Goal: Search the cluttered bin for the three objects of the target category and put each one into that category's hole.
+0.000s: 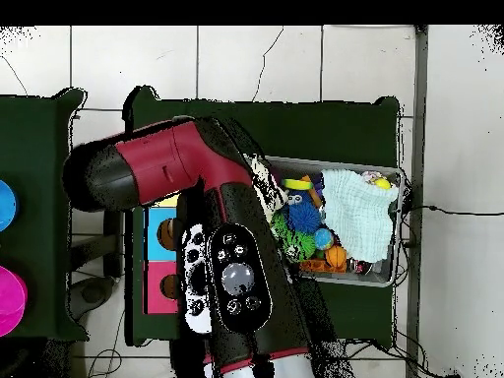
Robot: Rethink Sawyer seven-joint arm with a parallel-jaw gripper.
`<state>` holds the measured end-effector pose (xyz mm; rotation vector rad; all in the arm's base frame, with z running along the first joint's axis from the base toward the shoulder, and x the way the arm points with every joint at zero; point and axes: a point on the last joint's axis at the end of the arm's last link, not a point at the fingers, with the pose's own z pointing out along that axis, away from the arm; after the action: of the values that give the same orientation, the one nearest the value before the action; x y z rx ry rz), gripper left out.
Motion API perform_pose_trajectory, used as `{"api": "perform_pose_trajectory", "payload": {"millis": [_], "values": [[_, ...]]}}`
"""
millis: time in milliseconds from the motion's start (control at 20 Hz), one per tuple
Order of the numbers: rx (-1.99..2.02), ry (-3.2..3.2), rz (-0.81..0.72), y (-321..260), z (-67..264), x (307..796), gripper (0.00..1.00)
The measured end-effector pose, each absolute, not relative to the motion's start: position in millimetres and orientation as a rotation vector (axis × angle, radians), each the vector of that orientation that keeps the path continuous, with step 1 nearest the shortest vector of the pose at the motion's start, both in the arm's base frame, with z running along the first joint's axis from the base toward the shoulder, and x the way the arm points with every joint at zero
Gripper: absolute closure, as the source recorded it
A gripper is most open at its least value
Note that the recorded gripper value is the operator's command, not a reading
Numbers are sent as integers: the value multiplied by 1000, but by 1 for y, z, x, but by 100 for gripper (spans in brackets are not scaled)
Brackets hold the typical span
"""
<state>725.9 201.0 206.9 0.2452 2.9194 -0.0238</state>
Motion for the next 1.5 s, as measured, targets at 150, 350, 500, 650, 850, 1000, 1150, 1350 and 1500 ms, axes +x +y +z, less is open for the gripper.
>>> {"api": "perform_pose_trajectory", "payload": {"millis": [150, 350, 500, 650, 850, 1000, 1150, 1350, 1500], "values": [[244, 2917, -38, 201, 197, 724, 100], [250, 2917, -74, 194, 181, 720, 100], [256, 2920, -103, 188, 169, 716, 100], [267, 2926, -136, 181, 156, 712, 100], [284, 2937, -161, 176, 143, 706, 100], [303, 2943, -167, 175, 134, 702, 100], [333, 2949, -158, 177, 124, 698, 100], [384, 2949, -136, 183, 113, 693, 100], [417, 2947, -117, 188, 104, 687, 100]]}}
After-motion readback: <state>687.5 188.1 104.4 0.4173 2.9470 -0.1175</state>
